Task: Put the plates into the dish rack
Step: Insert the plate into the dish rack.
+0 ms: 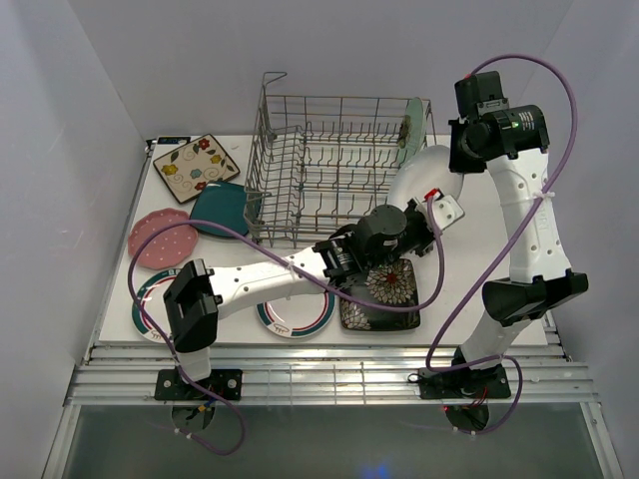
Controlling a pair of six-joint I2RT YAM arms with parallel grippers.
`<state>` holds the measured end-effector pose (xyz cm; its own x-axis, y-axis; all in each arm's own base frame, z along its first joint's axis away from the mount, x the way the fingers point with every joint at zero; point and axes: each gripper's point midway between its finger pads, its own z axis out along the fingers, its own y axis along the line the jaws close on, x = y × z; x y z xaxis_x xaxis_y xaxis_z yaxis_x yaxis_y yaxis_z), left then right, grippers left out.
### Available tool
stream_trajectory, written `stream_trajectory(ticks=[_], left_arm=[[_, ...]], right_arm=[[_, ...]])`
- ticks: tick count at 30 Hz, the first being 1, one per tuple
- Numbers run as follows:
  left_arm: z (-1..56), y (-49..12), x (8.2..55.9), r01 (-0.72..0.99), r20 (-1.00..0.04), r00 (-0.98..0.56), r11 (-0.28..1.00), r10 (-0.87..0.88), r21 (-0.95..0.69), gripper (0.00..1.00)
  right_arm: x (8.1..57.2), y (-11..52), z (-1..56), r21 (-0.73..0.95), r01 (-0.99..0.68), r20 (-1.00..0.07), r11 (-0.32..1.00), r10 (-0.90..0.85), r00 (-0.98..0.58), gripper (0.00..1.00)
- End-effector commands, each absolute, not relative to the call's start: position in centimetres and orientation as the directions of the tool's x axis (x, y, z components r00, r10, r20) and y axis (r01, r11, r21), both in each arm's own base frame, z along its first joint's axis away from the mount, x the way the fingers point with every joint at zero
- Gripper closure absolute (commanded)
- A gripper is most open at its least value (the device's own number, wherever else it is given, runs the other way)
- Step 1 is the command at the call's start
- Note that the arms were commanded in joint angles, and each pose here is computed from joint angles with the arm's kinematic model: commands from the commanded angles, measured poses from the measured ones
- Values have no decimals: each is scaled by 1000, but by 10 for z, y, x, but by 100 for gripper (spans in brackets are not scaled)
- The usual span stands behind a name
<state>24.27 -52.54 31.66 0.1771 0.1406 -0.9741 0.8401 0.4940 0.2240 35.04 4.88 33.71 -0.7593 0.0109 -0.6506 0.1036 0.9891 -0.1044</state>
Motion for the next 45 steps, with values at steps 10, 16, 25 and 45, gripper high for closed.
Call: stream_trajectory(ticks=[10,16,25,45], left_arm=[[452,-538,176,945,-958,192,302,-215,122,100],[464,-537,171,954,-957,183,276,-226,118,100],[471,-536,160,974,-970,86,223,-228,34,100],[491,-543,151,986,-959,-15,158,-284,-63,100]], right_arm=[[412,51,427,14,134,-919,991,65,-388,92],[406,47,446,27,138,-940,990,72,-334,92],[406,47,429,14,132,-930,991,61,-363,92],[424,64,389,24,68,-904,997,50,-424,92]])
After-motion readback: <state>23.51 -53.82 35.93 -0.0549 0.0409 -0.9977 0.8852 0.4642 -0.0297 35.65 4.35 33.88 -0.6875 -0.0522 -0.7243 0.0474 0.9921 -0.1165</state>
